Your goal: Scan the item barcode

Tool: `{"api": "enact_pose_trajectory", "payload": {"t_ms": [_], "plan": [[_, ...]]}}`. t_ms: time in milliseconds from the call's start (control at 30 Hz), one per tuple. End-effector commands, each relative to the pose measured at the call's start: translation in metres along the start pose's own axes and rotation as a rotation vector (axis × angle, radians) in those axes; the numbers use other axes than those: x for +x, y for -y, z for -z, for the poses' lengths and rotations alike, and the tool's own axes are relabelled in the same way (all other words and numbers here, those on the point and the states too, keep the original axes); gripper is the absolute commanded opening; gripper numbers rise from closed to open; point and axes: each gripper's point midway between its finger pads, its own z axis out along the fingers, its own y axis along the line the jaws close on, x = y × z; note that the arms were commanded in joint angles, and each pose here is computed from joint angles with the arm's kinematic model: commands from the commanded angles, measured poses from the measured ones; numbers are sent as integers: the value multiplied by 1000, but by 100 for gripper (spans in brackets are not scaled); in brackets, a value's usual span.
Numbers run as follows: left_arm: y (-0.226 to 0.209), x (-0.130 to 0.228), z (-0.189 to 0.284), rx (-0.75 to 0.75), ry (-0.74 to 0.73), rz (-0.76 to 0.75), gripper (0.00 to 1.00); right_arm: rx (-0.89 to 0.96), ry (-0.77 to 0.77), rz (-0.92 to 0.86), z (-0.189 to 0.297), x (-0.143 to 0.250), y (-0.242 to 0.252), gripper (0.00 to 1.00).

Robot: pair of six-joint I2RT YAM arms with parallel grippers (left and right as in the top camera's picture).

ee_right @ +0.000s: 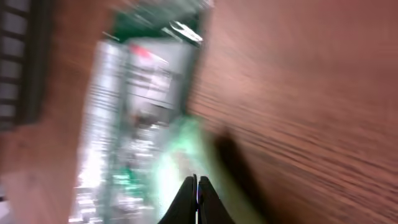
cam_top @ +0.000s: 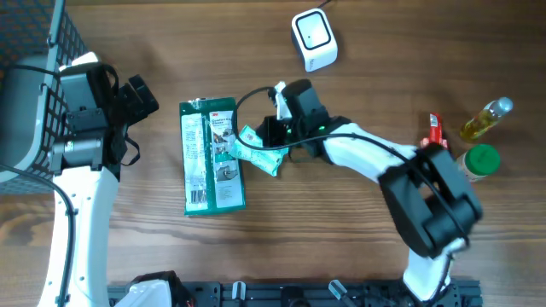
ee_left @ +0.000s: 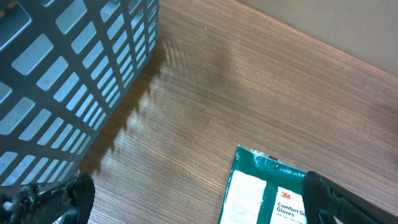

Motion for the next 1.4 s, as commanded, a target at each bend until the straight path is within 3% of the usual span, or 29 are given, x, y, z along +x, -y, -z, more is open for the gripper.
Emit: {"api": "enact_pose_trajectory", "payload": {"t_ms": [0,133,400,533,867,1200,1367], "plan": [[-3,-5,1,-10,13,-3,100,89,-115,-43,-33,42,42,4],[-3,-5,1,-10,14,-3,100,114,-129,-42,-37,48,51,4],[-3,-5,1,-10,13,-3,100,12,79,73,14,-25,-12,5],[-3,-5,1,-10,14,-3,100,-44,142,106,40,-42,-40,5],[-3,-5,1,-10,14,-3,100,-45,75,108,19,-20,-38,4],[-3,-5,1,-10,13,-3,100,20,-99,97,-52,47,-3,5],[-3,-5,1,-10,13,-3,100,-41,-24,115,-30,15,-27,7]]}}
